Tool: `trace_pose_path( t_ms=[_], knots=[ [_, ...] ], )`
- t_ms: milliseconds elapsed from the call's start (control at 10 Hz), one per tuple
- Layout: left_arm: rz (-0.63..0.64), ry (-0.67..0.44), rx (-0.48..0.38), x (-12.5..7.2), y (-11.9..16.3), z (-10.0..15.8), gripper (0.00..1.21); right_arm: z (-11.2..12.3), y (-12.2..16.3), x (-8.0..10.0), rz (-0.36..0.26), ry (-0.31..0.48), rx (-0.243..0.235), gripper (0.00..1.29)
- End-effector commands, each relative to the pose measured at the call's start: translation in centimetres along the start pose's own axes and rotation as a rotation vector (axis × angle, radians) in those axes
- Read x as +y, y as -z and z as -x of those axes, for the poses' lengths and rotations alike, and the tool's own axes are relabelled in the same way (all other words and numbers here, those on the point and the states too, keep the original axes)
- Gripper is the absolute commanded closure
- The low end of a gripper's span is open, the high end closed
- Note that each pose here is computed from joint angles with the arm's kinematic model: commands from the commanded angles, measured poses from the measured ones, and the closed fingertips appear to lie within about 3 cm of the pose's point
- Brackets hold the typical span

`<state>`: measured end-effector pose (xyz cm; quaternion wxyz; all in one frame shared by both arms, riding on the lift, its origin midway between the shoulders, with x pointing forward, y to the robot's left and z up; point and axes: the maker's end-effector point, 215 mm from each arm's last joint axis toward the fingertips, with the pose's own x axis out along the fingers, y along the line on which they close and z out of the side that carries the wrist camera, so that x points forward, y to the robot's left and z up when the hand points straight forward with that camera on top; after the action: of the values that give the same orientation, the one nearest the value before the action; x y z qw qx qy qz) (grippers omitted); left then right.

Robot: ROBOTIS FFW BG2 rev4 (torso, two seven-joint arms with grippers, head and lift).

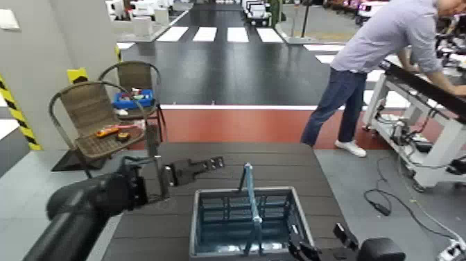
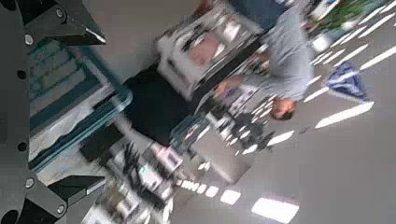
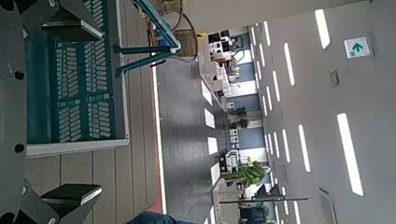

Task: Place the crate on the table.

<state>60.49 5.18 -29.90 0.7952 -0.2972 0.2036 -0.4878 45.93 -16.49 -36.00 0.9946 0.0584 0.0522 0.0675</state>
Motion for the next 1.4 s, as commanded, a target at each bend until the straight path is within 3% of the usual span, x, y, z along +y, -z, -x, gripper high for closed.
trace_pose_path(
  t_ms=[100, 300, 500, 800, 1000, 1200, 1400],
  knots=[
    [-0.145, -0.111, -0.231, 0.1, -3.2, 4.1, 0.23, 0.0, -0.1, 0.0, -0.001, 0.0, -0.002, 0.15],
    [-0.243, -0.278, -0.394, 1.2, -2.9, 8.6, 0.23, 0.2, 0.1, -0.1, -0.004, 0.005, -0.002, 0.15],
    [-0.335, -0.442, -0.493, 1.1, -1.8, 12.7, 0.23, 0.4, -0.1, -0.5, -0.006, 0.013, -0.007, 0.15],
    [-0.435, -0.686, -0.592, 0.5, 2.1, 18.7, 0.23, 0.6, -0.3, -0.8, -0.006, 0.02, -0.016, 0.15],
    [-0.522, -0.742, -0.567, -0.3, 5.2, 19.7, 0.23, 0.7, -0.4, -1.0, -0.004, 0.023, -0.021, 0.15],
    [-0.577, -0.812, -0.49, 0.0, 9.2, 20.8, 0.23, 0.7, -0.3, -1.1, -0.002, 0.023, -0.02, 0.15],
    [-0.658, -0.825, -0.425, -0.5, 10.6, 20.8, 0.23, 0.8, -0.4, -1.1, -0.004, 0.025, -0.022, 0.15]
  ],
)
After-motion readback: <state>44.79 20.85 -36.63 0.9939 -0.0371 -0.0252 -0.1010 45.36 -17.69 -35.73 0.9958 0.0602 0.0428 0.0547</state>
